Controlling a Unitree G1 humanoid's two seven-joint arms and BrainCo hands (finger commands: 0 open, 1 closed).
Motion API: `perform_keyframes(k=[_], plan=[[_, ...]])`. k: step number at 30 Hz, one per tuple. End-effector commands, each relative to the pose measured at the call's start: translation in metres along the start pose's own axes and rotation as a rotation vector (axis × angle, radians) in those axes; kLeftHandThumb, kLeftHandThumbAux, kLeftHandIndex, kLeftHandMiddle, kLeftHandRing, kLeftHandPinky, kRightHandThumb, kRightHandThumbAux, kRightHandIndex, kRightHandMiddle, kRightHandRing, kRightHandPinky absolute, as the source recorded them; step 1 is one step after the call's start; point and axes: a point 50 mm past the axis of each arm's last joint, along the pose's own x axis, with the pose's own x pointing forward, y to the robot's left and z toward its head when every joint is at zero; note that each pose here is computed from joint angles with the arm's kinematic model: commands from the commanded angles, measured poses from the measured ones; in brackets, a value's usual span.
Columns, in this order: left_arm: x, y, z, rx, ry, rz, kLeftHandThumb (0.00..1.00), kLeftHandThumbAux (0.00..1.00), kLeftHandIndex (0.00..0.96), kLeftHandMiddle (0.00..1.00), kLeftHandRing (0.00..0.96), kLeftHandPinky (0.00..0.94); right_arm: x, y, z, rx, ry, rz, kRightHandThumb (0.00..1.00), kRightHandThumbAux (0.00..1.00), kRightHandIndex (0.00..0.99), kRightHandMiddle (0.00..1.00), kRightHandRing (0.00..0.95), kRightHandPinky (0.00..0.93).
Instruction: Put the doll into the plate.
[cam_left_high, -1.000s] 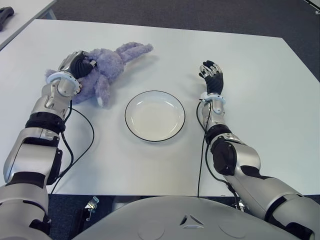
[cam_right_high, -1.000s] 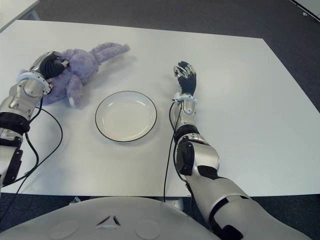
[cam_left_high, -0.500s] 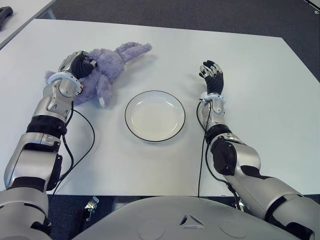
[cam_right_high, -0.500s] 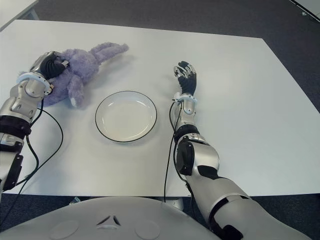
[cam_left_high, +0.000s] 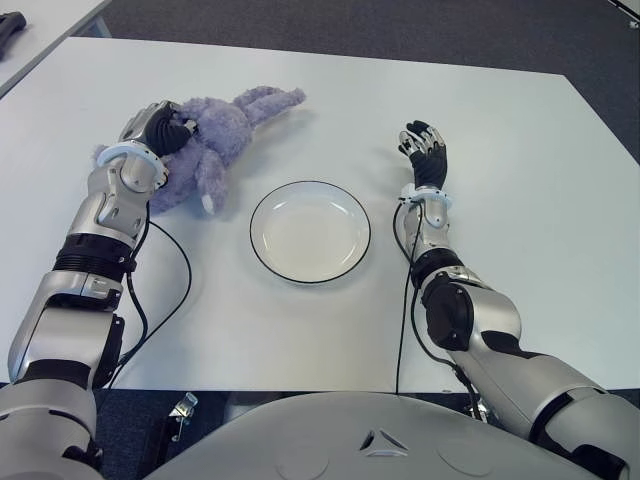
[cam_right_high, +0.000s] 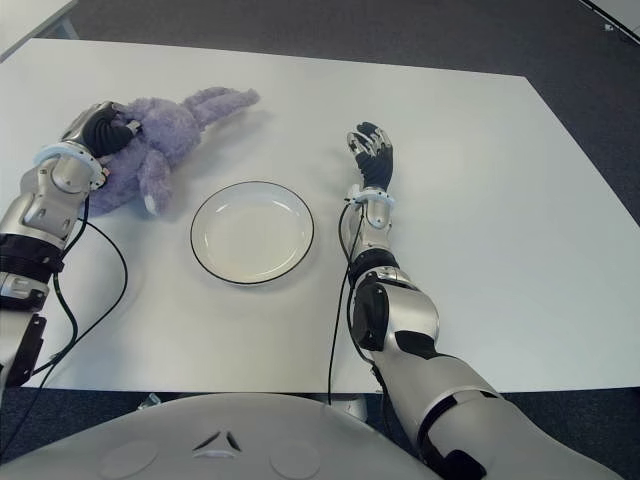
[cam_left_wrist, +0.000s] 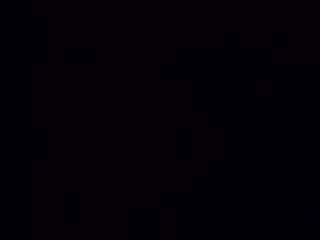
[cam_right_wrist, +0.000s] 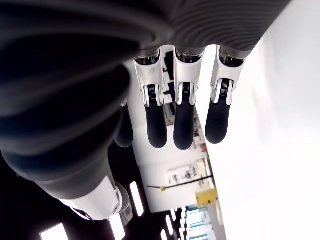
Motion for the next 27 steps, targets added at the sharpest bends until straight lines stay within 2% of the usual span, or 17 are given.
perform_keyframes(k=[1,13,20,24,27], plan=[[-0.004,-0.013,0.002,0.012,0.016,-0.088,0.950,0.623,0.774,0.835,0.849,0.848,-0.077,-0.035,-0.092,-0.002,0.373,-0.124,0.332,0.828,0.269,0.266,0.253,0.287],[-0.003,0.004,0.014,0.051,-0.024,-0.060,0.899,0.631,0.773,0.833,0.845,0.846,-0.077,-0.034,-0.091,-0.014,0.372,-0.124,0.320,0.816,0.264,0.254,0.249,0.294],[-0.002,0.013,0.021,0.059,-0.052,-0.038,0.907,0.630,0.774,0.834,0.845,0.846,-0.077,-0.033,-0.091,-0.019,0.374,-0.124,0.336,0.817,0.270,0.266,0.256,0.299],[0.000,0.024,0.033,0.070,-0.081,-0.025,0.940,0.626,0.778,0.838,0.849,0.844,-0.076,-0.033,-0.091,-0.006,0.374,-0.124,0.351,0.823,0.269,0.270,0.260,0.295],[-0.001,0.030,0.039,0.075,-0.099,-0.012,0.925,0.626,0.777,0.835,0.844,0.838,-0.076,-0.033,-0.091,-0.003,0.376,-0.125,0.359,0.828,0.270,0.271,0.262,0.299]])
